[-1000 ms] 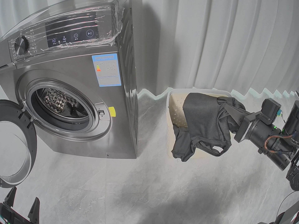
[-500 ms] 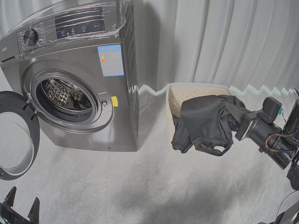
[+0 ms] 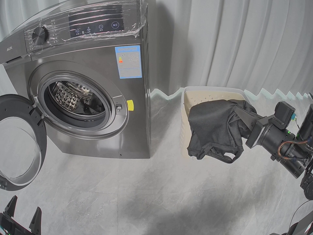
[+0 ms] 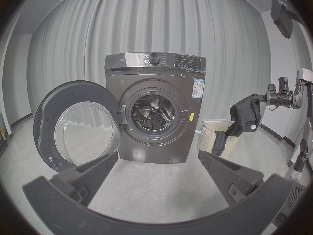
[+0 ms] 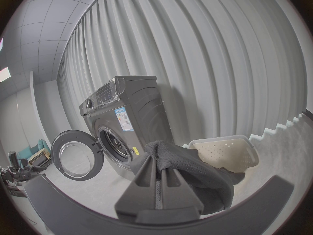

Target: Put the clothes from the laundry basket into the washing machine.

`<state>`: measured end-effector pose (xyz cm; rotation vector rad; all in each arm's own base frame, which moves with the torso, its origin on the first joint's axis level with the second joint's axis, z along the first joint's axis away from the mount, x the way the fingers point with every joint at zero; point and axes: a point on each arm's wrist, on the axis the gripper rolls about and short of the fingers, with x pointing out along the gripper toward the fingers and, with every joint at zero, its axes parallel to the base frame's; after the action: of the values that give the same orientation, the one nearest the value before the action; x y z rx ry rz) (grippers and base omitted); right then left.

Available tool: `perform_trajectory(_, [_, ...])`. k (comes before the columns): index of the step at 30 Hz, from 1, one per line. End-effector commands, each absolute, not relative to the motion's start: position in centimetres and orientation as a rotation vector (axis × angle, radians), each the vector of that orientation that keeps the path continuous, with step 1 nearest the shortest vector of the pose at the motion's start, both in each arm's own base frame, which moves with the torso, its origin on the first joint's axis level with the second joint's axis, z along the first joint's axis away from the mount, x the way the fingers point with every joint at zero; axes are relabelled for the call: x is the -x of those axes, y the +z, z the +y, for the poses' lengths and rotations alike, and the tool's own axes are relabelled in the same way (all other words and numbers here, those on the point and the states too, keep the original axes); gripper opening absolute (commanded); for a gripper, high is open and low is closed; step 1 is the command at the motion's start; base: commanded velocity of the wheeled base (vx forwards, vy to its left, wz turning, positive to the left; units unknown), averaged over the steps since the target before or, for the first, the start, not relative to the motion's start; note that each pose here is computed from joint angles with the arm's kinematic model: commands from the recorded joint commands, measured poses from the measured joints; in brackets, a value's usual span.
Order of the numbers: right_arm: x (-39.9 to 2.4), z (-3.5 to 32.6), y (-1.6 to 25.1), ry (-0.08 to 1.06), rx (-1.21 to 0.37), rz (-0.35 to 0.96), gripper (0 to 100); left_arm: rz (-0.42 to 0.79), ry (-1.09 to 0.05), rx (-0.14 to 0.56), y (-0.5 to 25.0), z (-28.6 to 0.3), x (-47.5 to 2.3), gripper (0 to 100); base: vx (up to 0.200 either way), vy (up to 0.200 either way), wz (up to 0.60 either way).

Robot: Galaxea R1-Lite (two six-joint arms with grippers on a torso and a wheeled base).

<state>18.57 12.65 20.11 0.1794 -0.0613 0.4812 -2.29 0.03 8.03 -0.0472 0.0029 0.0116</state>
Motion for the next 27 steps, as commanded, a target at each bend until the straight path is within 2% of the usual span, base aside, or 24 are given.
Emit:
perform_trajectory(1, [-18.43,12.86,20.17,0.505,-0.188,-0.060,0,0.003,0.014,0.048,7.57,0.02,2.30,100,0.000,0.200,0.00])
perform_trajectory(16, [-17.84,13.75,20.84,0.572,-0.237,-0.108,0,0.001,0.012,0.048,7.59,0.03,2.30,100,0.000,0.200,0.00])
perform_trajectory(25, [-18.05,13.64,20.86,0.574,-0.239,-0.118,0,0.003,0.014,0.048,7.57,0.02,2.30,100,0.000,0.000,0.00])
perform_trajectory(27, [-18.07,13.65,20.78,0.572,-0.238,-0.115,0,0.001,0.012,0.048,7.59,0.03,2.30,100,-0.200,0.000,0.00])
